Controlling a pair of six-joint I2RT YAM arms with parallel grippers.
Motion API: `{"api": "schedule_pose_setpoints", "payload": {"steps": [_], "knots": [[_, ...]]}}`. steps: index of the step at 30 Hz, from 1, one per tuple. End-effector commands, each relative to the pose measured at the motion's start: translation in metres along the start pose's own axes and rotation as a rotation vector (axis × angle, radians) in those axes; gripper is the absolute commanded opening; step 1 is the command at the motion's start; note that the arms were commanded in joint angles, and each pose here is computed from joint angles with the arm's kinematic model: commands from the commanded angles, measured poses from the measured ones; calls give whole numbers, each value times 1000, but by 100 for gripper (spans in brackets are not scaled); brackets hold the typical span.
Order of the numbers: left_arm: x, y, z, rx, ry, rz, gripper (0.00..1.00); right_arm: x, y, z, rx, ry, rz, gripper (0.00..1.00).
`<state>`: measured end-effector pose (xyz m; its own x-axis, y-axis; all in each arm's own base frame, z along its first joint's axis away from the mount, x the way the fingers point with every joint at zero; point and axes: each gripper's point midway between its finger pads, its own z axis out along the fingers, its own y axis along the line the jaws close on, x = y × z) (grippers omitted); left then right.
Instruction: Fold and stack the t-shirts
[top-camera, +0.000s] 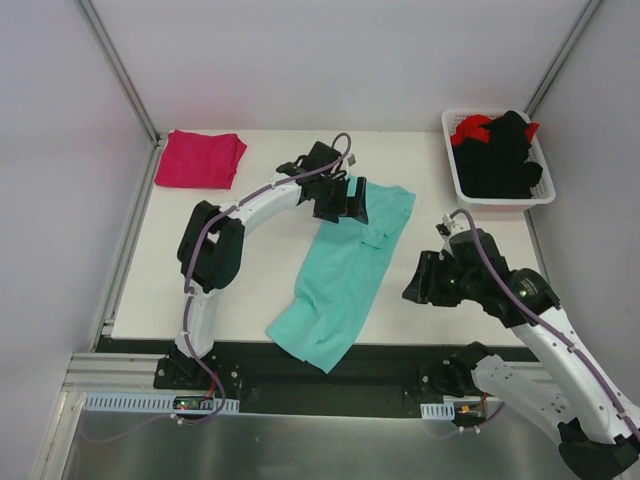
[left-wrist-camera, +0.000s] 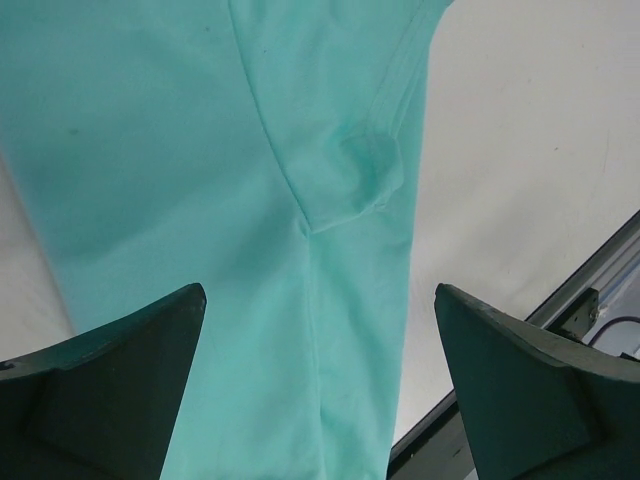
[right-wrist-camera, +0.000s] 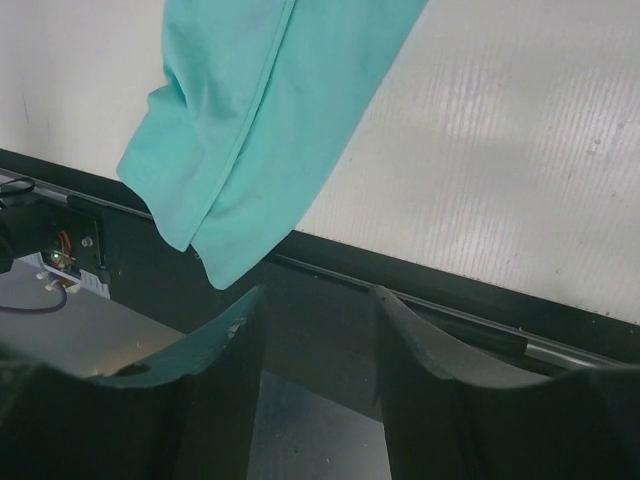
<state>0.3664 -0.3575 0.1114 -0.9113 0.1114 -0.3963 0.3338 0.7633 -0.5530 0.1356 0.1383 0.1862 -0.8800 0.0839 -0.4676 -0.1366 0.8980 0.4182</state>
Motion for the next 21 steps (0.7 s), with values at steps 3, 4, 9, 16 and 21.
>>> {"api": "schedule_pose_setpoints", "payload": {"steps": [3,4,9,16,21], "knots": [[-20,-26,13,151,18,82,99,19,-4,-15,5,29,35,49],[-23,-30,15,175,13,90,99,21,-3,-16,-1,30,33,49],[-46,-41,26,242,-15,108,99,23,1,-25,-24,27,41,49],[-55,-8,62,217,1,33,99,32,3,-26,-50,46,55,49],[-61,24,78,177,-2,-55,99,36,3,-27,-55,50,58,50]]}}
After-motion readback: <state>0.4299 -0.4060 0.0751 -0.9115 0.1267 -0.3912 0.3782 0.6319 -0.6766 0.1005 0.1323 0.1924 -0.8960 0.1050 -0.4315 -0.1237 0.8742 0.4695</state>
